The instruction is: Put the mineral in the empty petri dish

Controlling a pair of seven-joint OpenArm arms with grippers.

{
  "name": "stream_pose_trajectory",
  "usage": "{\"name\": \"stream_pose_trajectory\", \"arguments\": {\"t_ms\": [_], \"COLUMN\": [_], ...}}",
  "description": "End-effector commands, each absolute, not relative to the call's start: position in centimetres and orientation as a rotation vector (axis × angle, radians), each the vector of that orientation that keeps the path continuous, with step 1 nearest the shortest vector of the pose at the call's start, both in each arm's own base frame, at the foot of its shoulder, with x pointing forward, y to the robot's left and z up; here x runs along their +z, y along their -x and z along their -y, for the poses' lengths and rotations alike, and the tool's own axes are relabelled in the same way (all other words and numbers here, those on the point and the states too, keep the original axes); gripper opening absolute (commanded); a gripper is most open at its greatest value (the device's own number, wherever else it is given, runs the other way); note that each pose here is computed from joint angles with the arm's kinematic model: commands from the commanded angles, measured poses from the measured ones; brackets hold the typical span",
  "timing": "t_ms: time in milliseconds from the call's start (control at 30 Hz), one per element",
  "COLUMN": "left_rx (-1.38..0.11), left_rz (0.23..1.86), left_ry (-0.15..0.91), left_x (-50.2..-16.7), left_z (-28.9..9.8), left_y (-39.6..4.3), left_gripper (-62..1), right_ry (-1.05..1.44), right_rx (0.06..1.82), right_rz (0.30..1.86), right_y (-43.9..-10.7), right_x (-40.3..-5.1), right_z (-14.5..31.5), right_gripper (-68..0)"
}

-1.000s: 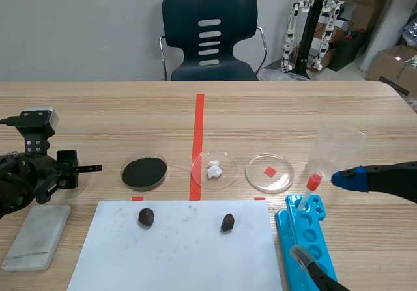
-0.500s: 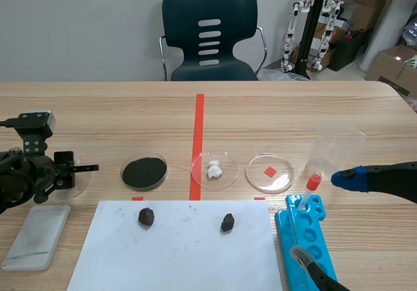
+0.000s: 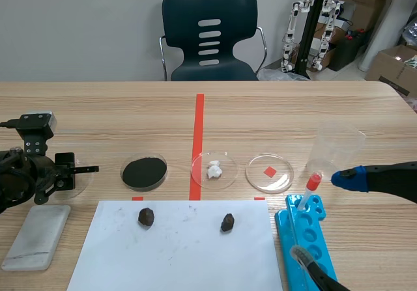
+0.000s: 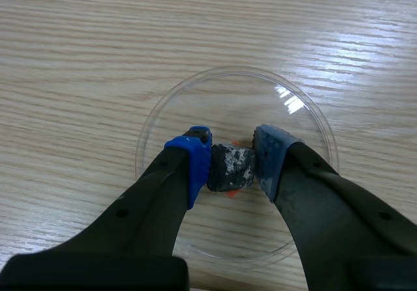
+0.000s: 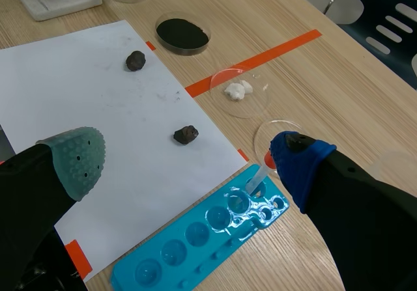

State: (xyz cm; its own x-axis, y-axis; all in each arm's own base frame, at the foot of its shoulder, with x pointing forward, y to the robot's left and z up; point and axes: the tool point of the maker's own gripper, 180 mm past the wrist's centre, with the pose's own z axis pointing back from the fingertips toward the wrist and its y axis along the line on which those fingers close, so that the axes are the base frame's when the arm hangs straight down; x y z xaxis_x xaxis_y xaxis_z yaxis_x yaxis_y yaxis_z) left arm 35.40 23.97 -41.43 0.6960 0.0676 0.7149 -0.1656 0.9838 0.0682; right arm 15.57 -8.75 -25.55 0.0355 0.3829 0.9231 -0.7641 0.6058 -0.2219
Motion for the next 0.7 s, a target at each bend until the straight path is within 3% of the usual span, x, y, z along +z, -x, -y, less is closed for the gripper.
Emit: {"name": "stream_pose_trajectory", "arguments": {"t_ms": [0, 267, 533, 667], "left_rx": [0.139, 0.113, 0.065, 0.052], "left_rz": [0.827, 0.862, 0.912, 0.929], "left_ry": [-0.134, -0.124, -0.107, -0.101], "left_x": [-40.3, -39.1, -37.5, -36.9], "left_z": [-24.1, -23.4, -22.1, -21.8], "left_y": [-36.3, -36.7, -36.3, -36.1], "left_gripper": [-44.3, -29.3, -7.6, -2.3], "right_ry": [-0.390, -0.390, -0.390, -0.390], "right_rx": [0.904, 0.904, 0.904, 0.903], "right_rz": [1.267, 1.267, 1.267, 1.267], "right_y": [-15.7, -15.7, -15.7, -15.7], "right_x": [-25.1, -25.1, -25.1, -25.1], "right_z": [8.6, 8.6, 8.6, 8.6], "right_gripper": [-14.6, -14.6, -14.6, -14.6]}}
